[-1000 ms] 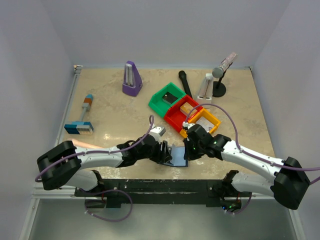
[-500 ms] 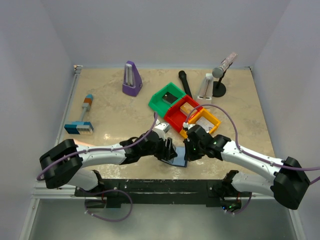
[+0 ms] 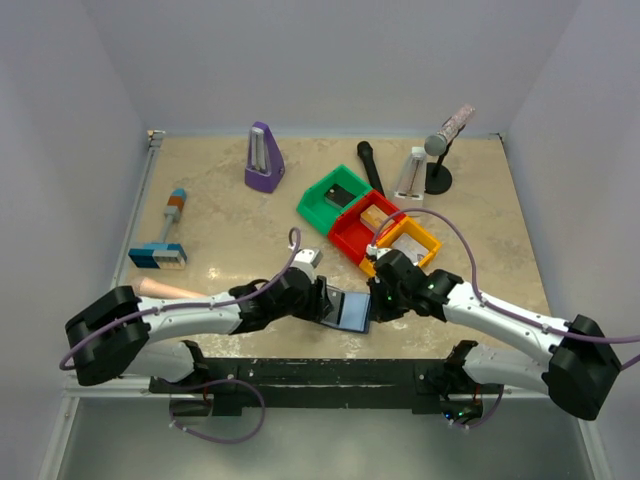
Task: Take the credit cards out of the card holder
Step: Remove the credit card from the card holder.
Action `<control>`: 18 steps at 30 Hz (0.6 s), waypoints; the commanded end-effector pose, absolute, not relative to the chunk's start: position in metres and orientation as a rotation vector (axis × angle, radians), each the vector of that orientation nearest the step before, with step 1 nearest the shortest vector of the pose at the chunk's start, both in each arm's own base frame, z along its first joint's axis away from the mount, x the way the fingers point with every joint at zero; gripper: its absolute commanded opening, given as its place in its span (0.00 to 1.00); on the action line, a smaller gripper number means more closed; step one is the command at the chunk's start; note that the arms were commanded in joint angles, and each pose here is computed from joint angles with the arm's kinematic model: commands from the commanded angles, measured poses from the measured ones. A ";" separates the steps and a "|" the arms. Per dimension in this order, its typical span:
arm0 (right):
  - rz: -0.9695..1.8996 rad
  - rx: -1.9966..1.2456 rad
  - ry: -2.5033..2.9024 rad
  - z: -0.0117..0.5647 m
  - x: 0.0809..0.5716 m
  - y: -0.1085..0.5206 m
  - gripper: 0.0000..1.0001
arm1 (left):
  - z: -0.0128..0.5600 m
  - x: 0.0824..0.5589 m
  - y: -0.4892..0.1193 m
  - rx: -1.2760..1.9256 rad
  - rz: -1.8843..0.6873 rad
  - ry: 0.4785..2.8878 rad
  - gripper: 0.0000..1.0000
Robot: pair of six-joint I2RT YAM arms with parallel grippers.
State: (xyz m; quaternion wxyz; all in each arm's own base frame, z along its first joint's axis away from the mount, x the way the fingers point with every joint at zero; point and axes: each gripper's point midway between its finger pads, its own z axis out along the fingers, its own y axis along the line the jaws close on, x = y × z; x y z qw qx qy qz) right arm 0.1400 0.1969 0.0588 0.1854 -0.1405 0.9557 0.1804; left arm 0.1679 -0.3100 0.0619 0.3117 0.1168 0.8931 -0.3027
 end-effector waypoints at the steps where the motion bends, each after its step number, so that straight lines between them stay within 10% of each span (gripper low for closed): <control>1: 0.499 -0.360 2.655 0.071 0.145 0.195 0.00 | 0.058 0.176 -0.273 0.141 -0.678 2.344 0.53; 5: 0.441 -0.332 2.671 0.074 0.145 0.187 0.00 | 0.058 0.175 -0.256 0.091 -0.667 2.322 0.54; 12: 0.324 -0.289 2.638 0.097 0.153 0.170 0.42 | 0.075 0.174 -0.240 0.062 -0.674 2.264 0.57; 18: 0.396 -0.310 2.507 0.141 0.159 0.169 0.51 | 0.097 0.178 -0.244 0.080 -0.721 2.199 0.57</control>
